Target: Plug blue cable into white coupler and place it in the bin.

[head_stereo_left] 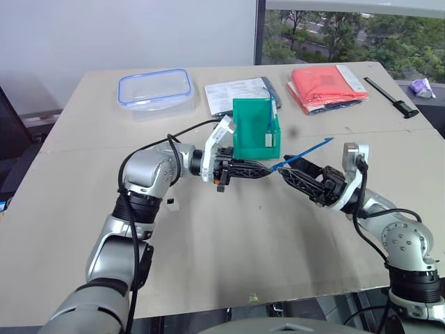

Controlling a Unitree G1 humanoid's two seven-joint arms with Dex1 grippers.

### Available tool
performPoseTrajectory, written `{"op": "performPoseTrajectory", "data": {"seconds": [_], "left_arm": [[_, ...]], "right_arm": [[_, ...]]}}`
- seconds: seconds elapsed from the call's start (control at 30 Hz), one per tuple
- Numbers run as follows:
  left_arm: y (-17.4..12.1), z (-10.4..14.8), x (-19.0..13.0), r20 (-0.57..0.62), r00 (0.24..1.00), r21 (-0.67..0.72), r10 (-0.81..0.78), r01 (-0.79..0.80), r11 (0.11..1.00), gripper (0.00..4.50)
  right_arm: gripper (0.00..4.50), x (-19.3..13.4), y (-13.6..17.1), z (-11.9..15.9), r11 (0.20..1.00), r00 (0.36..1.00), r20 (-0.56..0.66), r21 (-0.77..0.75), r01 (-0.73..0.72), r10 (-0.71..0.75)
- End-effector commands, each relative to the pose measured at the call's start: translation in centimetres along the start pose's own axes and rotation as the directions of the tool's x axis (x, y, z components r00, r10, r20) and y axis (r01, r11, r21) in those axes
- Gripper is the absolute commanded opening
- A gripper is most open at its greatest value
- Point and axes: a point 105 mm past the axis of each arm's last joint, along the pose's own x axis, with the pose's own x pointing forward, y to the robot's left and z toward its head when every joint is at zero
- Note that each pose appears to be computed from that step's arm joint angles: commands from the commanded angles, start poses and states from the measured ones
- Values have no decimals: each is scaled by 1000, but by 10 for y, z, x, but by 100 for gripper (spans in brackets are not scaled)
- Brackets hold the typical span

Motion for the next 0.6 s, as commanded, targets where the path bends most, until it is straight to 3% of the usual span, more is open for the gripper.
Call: {"op": "performPoseTrajectory", "data": {"seconds": [0.03, 0.1, 0.2, 0.33, 0.43, 0.6], "left_arm": [[-8, 14, 1, 25, 999, 50, -32, 30, 998, 3], [-8, 13, 2, 23, 999, 47, -30, 29, 999, 3], [-8, 11, 2, 25, 999, 40, -26, 25, 999, 0], [-8, 11, 2, 25, 999, 36, -25, 24, 999, 0], [-8, 12, 1, 24, 999, 29, -25, 24, 999, 0], [-8, 11, 1, 25, 999, 24, -20, 19, 1000, 0]], "right_arm": [[420, 6, 5, 6, 999, 999, 7, -8, -33, 33], [420, 7, 6, 6, 999, 999, 9, 7, -41, 41], [341, 7, 8, 3, 998, 998, -17, 21, -61, 61], [133, 9, 13, 1, 995, 995, -39, 41, -93, 95], [18, 11, 15, -2, 993, 992, -64, 49, -107, 110], [9, 15, 15, -3, 993, 991, -68, 52, -110, 113]]}}
